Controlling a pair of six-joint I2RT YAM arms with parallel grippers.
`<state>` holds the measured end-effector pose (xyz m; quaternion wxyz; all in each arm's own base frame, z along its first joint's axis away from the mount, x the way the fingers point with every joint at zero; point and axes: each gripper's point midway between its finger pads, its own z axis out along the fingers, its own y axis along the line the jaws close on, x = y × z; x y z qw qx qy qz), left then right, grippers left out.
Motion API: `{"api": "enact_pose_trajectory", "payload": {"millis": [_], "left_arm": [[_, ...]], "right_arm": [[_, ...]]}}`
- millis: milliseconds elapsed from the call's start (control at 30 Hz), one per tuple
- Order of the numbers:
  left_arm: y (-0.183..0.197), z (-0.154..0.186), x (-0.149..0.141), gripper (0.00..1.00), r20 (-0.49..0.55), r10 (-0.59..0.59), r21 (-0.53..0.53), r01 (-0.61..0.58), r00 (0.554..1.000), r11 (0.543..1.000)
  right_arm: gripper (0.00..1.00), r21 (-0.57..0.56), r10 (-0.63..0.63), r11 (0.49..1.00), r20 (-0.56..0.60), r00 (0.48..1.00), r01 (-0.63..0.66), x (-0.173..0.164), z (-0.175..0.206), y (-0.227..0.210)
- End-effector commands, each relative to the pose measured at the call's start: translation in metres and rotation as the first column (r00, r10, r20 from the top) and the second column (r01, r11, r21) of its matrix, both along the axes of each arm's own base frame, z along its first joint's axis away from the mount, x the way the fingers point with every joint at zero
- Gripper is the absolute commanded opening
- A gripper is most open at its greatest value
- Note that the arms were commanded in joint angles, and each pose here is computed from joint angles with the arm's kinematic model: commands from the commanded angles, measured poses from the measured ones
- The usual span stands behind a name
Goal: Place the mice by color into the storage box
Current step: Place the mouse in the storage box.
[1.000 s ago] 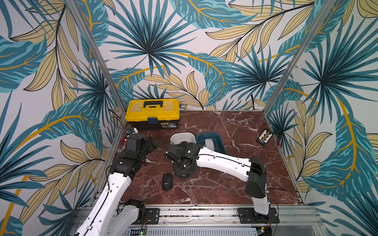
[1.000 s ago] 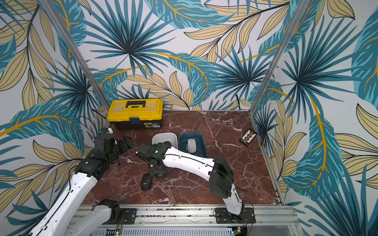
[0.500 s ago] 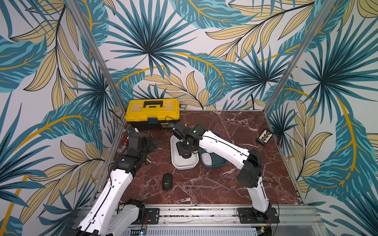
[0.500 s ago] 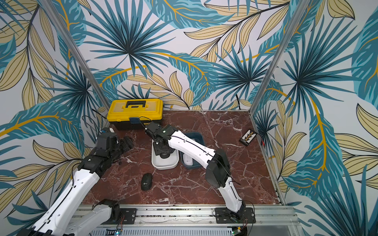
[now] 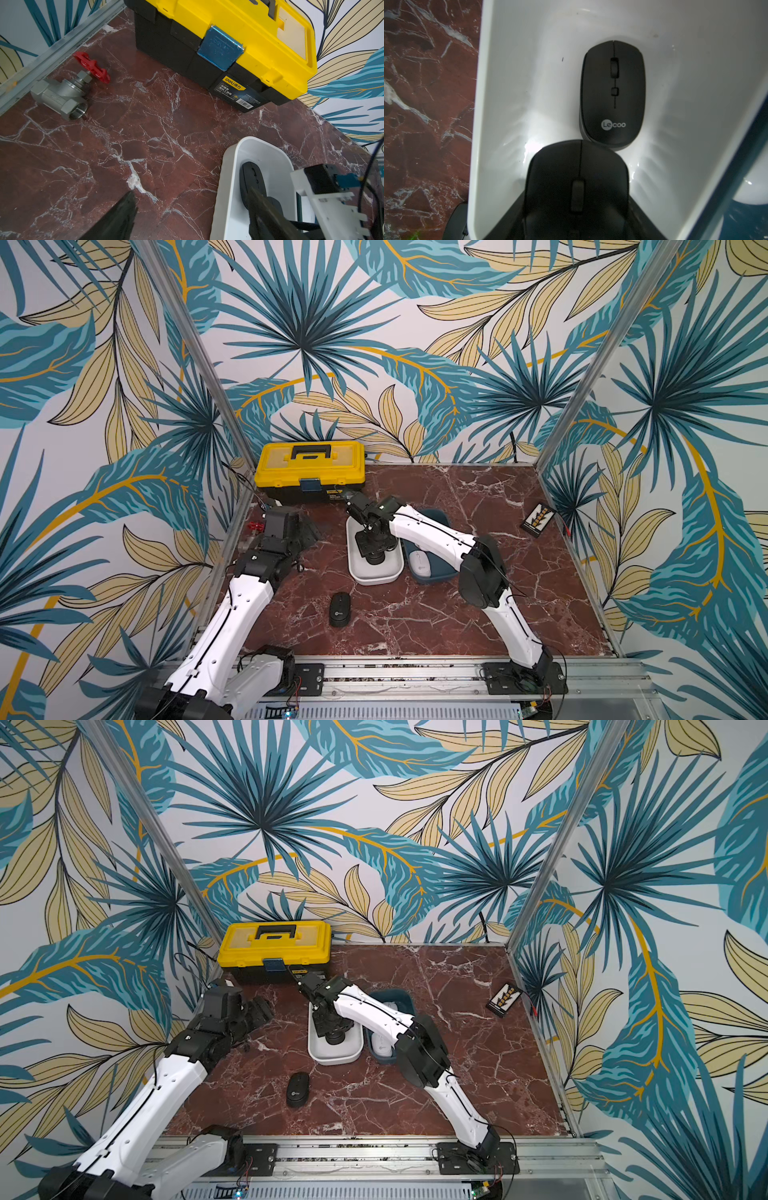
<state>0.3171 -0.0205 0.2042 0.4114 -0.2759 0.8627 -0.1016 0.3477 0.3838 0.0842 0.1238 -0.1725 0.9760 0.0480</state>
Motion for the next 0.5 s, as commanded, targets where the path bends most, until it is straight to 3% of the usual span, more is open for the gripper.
{"api": "enact_pose_trajectory", "payload": {"millis": [0,267,467], "left_arm": [[0.003,0.023,0.007,0.86,0.044,0.017,-0.003,-0.017,0.999,1.000],[0.002,0.023,0.011,0.86,0.030,0.014,0.000,-0.014,0.999,1.000],[0.001,0.022,0.015,0.86,0.029,0.008,-0.003,-0.008,1.000,1.000]], "right_arm": [[0.48,0.015,0.017,1.000,-0.020,1.000,-0.017,0.000,-0.011,0.008],[0.48,0.016,0.029,0.999,-0.065,0.997,-0.028,-0.003,-0.031,0.014],[0.59,0.019,0.029,0.999,-0.084,0.996,-0.028,-0.004,-0.036,0.016]]}}
